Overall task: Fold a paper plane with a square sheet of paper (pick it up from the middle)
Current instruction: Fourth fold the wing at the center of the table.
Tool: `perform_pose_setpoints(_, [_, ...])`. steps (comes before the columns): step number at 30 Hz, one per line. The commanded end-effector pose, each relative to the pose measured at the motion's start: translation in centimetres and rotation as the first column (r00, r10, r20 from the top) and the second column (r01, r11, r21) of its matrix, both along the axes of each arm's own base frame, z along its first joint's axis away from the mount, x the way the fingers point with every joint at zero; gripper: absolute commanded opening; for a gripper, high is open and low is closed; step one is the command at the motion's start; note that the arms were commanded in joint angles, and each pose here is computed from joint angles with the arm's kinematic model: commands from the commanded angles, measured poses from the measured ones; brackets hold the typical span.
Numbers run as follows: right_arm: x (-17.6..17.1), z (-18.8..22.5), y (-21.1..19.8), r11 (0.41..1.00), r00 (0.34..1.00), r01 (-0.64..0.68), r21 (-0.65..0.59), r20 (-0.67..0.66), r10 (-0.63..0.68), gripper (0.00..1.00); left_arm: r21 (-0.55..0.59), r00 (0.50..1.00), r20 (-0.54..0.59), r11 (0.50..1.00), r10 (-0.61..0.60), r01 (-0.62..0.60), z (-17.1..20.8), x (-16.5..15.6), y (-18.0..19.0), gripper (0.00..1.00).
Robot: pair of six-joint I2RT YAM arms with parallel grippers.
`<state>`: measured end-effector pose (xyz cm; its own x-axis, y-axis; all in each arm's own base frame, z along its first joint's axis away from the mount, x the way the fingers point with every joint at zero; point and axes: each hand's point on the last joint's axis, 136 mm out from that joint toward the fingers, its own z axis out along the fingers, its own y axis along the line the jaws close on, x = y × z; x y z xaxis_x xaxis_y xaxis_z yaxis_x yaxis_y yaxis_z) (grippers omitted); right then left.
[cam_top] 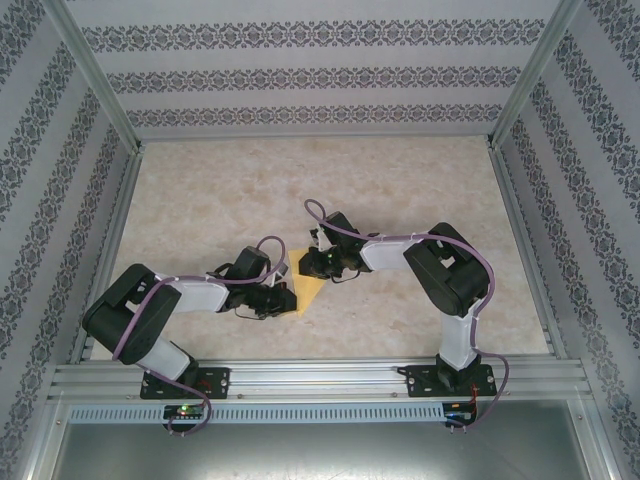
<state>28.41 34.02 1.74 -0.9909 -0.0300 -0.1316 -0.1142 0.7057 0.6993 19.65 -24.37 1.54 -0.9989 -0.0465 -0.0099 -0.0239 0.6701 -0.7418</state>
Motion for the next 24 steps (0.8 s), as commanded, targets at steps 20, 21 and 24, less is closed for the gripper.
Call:
perform_pose_setpoints(20, [-1.7, -3.8, -2.0, 0.99, 0.998, 0.009, -0.143, -0.054, -0.017, 0.15, 0.028, 0.982, 0.181, 0.998, 0.057, -0.063, 6.1, 1.9, 0.4, 0.14])
perform_pose_setpoints(21, [-1.7, -3.8, -2.1, 0.99, 0.998, 0.01, -0.143, -0.054, -0.018, 0.15, -0.001, 0.98, 0.19, 0.998, 0.063, -0.064, 6.5, 2.4, -0.2, 0.13])
perform_pose_setpoints(24, [-1.7, -3.7, -2.0, 0.99, 0.999, 0.009, -0.14, -0.052, -0.016, 0.15, -0.034, 0.978, 0.189, 0.996, 0.084, -0.079, 6.3, 3.8, -1.3, 0.13])
